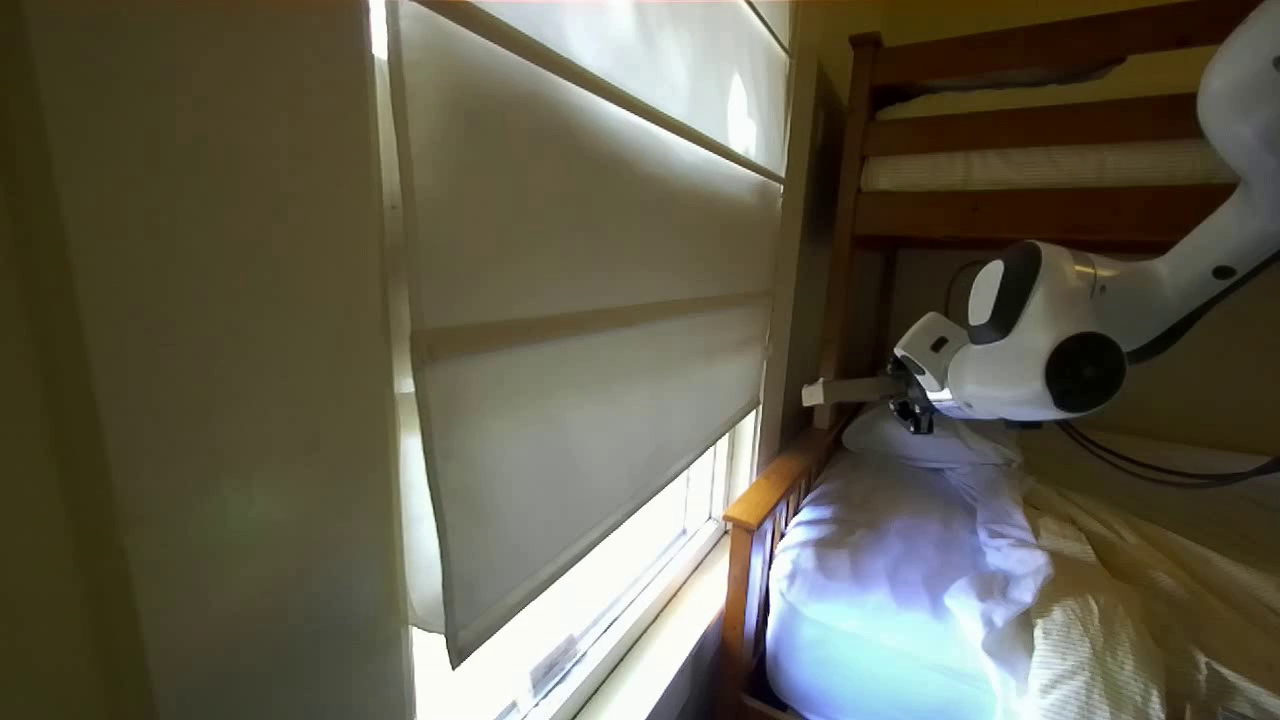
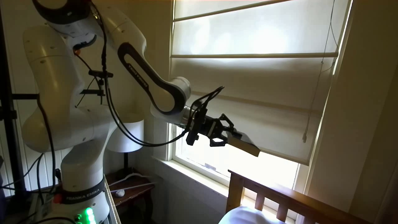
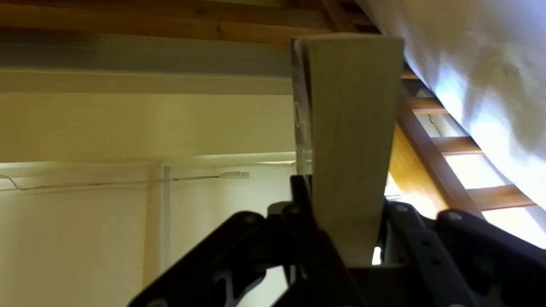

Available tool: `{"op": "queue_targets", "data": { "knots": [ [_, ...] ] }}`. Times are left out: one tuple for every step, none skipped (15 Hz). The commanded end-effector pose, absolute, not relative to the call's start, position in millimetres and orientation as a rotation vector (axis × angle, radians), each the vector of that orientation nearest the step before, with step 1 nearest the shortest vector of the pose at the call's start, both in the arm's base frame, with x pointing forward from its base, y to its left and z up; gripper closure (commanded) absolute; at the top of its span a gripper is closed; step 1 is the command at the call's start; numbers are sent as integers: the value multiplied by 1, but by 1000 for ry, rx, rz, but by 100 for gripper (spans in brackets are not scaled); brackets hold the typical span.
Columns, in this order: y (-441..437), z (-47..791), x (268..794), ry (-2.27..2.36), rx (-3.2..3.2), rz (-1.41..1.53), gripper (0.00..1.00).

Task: Take the book off of the bed

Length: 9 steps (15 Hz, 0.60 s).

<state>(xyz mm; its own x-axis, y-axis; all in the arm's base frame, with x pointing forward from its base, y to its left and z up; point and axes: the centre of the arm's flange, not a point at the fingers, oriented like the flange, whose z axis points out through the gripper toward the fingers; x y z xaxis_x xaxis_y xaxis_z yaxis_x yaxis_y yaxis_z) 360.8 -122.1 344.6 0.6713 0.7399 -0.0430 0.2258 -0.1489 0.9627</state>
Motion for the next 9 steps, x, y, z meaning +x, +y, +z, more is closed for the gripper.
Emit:
{"op": "queue_targets", "data": {
  "knots": [
    [-201, 372, 342, 863, 1712, 463, 91],
    [-212, 376, 341, 881, 1714, 433, 91],
    [-222, 380, 339, 898, 1715, 400, 91],
    [-232, 384, 340, 918, 1715, 368, 91],
    [-240, 387, 339, 941, 1710, 340, 91],
    [-249, 391, 339, 974, 1694, 310, 91],
    [-258, 393, 339, 1012, 1672, 292, 91],
    [-264, 392, 341, 1060, 1640, 295, 91],
    [-266, 394, 343, 1111, 1605, 297, 91]
  ]
}}
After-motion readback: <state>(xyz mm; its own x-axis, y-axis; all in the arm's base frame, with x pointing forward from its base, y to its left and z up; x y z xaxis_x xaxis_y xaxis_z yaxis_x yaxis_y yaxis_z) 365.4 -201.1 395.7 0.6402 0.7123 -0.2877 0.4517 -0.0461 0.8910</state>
